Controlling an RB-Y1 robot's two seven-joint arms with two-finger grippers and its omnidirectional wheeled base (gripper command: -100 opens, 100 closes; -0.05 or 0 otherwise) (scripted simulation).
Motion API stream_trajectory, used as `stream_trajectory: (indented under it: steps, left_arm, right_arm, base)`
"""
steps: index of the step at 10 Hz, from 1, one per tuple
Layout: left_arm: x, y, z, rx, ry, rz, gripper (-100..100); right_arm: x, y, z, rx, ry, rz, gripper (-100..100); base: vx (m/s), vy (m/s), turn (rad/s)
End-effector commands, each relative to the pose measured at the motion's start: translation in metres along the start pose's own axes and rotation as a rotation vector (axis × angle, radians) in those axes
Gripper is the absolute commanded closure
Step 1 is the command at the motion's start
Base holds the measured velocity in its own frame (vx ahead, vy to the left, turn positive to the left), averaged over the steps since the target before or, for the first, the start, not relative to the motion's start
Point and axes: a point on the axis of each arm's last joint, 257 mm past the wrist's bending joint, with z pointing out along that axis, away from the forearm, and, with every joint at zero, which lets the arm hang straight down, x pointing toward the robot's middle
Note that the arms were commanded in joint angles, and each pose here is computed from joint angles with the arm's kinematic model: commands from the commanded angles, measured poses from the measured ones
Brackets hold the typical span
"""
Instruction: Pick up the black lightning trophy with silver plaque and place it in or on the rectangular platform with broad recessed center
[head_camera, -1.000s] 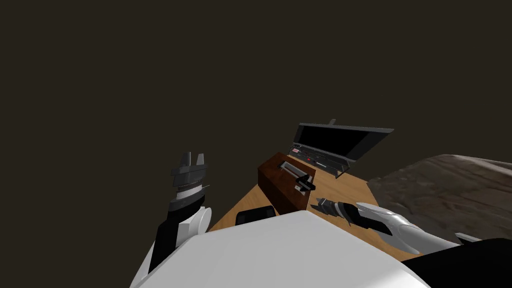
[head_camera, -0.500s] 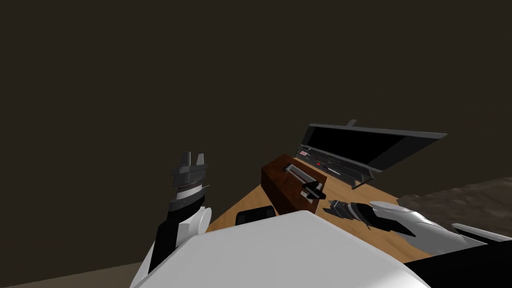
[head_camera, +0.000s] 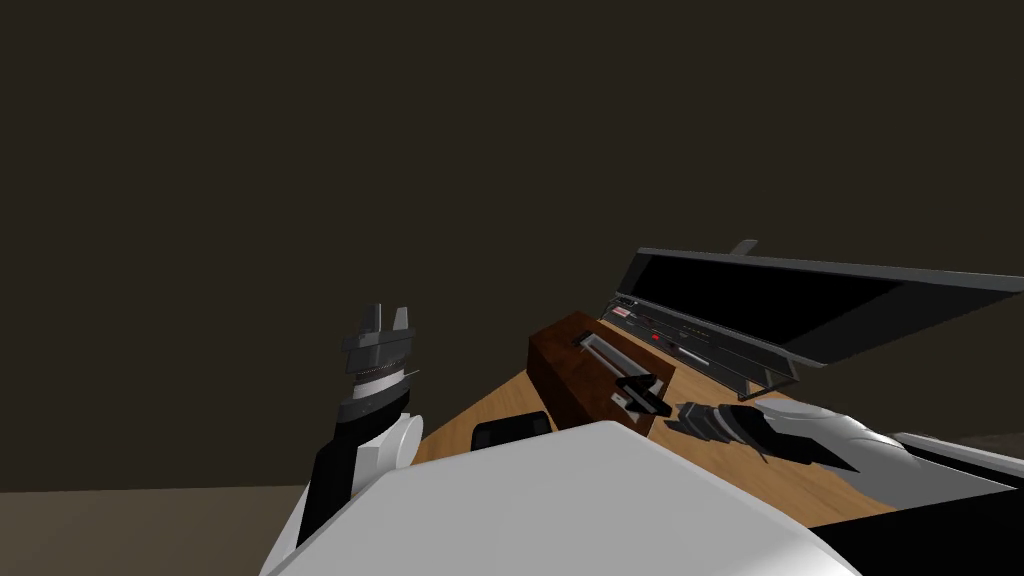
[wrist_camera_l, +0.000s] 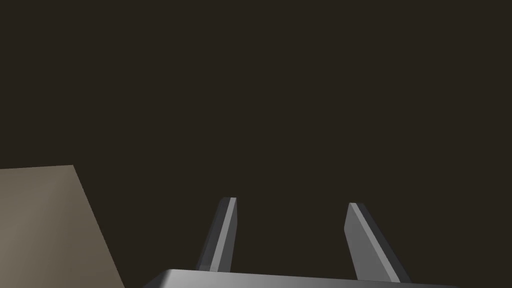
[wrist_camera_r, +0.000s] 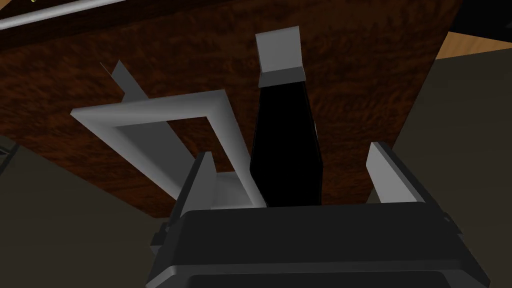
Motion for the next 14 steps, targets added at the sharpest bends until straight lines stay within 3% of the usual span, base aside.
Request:
stream_trajectory:
  steps: [1, 3, 4, 5, 7, 8, 9, 13, 14]
  left_arm:
    - [0.000, 0.000, 0.000, 0.000, 0.000, 0.000, 0]
    - [0.000, 0.000, 0.000, 0.000, 0.000, 0.000, 0]
    - [0.000, 0.000, 0.000, 0.000, 0.000, 0.000, 0]
    - [0.000, 0.000, 0.000, 0.000, 0.000, 0.000, 0]
    - [0.000, 0.000, 0.000, 0.000, 0.000, 0.000, 0]
    - [0.000, 0.000, 0.000, 0.000, 0.000, 0.000, 0]
    - [0.000, 0.000, 0.000, 0.000, 0.000, 0.000, 0]
    - [0.000, 0.000, 0.000, 0.000, 0.000, 0.000, 0]
    - [0.000, 0.000, 0.000, 0.000, 0.000, 0.000, 0]
  right_arm:
    - [0.005, -0.011, -0.008, 0.014, 0.027, -0.001, -100]
    - [0.005, -0.011, -0.007, 0.014, 0.027, -0.002, -100]
    - [0.005, -0.012, -0.008, 0.013, 0.027, -0.002, 0]
    - [0.010, -0.004, 0.004, 0.015, 0.026, 0.006, -100]
    - [0.014, 0.001, 0.013, 0.017, 0.025, 0.013, -100]
    - [0.012, 0.000, 0.009, 0.014, 0.025, 0.010, -100]
    - [0.012, 0.000, 0.009, 0.016, 0.025, 0.010, 100]
    - [0.012, 0.002, 0.010, 0.012, 0.025, 0.009, 100]
    - [0.012, 0.002, 0.010, 0.012, 0.024, 0.010, 0]
  base:
    - [0.028, 0.054, 0.225]
    - [0.044, 0.053, 0.178]
    - [0.006, 0.005, -0.010]
    - [0.011, -0.020, 0.060]
    - [0.009, -0.036, 0.045]
    - [0.002, -0.019, 0.012]
    - [0.000, 0.000, 0.000]
    - [0.000, 0.000, 0.000]
    - [0.000, 0.000, 0.000]
